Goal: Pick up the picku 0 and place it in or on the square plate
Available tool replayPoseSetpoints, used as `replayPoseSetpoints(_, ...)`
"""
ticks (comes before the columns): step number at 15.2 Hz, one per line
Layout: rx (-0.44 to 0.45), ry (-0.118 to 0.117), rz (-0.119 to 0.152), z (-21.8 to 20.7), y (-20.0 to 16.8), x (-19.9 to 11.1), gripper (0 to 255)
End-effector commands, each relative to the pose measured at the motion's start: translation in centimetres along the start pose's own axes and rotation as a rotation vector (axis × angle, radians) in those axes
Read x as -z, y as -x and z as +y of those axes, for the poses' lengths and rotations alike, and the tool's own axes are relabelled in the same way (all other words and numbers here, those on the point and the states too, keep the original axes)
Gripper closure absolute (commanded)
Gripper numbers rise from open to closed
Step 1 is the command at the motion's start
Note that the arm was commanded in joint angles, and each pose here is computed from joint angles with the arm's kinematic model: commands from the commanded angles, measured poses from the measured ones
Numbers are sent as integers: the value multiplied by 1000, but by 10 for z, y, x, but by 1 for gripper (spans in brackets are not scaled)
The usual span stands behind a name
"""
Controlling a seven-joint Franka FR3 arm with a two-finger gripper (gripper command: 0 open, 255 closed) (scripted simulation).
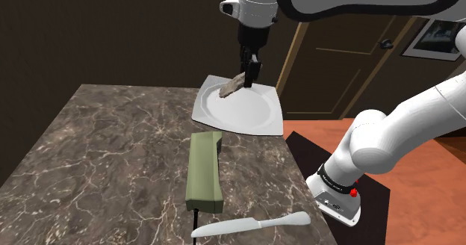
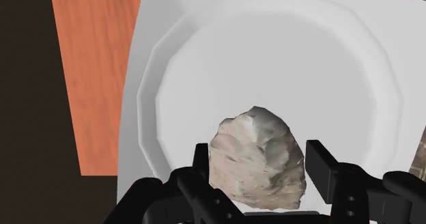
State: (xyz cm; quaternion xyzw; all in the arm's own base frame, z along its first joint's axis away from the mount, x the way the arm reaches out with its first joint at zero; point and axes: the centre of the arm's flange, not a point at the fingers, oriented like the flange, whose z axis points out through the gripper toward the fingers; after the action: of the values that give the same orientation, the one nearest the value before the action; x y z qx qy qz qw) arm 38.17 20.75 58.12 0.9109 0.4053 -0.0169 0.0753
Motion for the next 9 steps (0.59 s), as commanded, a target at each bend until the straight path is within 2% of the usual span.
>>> replayPoseSetpoints(1,1,0,0,-1,2,-10,255)
replayPoseSetpoints(9,1,0,0,-6,-2,-52,255)
